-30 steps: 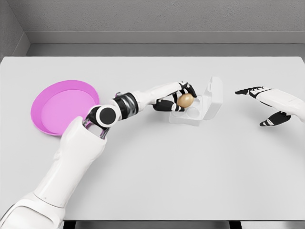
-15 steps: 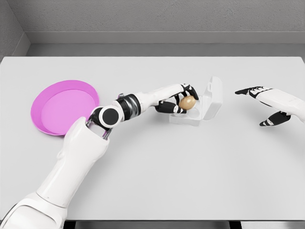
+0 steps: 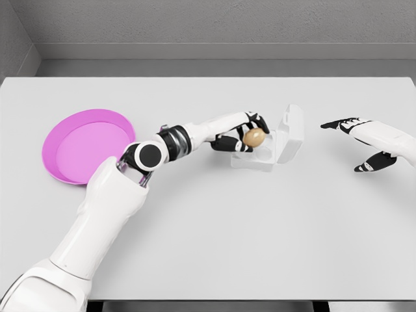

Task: Pack egg into the box and close the box lid

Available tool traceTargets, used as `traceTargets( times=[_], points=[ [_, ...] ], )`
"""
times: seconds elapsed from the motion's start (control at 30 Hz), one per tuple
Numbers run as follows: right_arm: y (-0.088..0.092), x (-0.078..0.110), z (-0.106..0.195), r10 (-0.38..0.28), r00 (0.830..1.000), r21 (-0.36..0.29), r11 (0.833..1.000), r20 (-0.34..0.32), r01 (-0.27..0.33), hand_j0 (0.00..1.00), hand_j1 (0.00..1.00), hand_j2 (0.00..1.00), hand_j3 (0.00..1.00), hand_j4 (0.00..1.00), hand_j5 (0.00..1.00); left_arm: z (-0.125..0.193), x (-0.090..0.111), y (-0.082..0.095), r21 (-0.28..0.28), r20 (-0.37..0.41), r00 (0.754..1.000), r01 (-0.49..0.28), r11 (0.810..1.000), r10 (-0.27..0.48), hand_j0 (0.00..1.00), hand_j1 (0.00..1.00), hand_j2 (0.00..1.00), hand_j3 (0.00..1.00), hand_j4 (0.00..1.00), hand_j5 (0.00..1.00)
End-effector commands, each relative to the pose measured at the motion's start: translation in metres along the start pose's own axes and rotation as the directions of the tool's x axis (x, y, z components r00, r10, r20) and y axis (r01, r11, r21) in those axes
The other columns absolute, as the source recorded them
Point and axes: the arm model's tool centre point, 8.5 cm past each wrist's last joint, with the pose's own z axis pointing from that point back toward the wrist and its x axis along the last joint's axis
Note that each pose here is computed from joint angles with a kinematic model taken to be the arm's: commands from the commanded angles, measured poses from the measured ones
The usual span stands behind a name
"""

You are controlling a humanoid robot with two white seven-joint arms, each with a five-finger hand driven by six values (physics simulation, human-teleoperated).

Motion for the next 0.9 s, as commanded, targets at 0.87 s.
traceTargets(
  times=[0.87],
  points=[
    [-0.001, -0.0012, 0.0013, -0.003, 1.0, -0.002, 1.0, -0.004, 0.003, 1.0, 1.0, 1.0, 1.0, 1.0, 1.0, 0.0006, -0.0075, 0.0007, -0.002, -0.021, 1.0, -0.009, 1.0, 0.009, 0.74, 0.74, 0.74, 0.74, 0.74, 0.74]
  ],
)
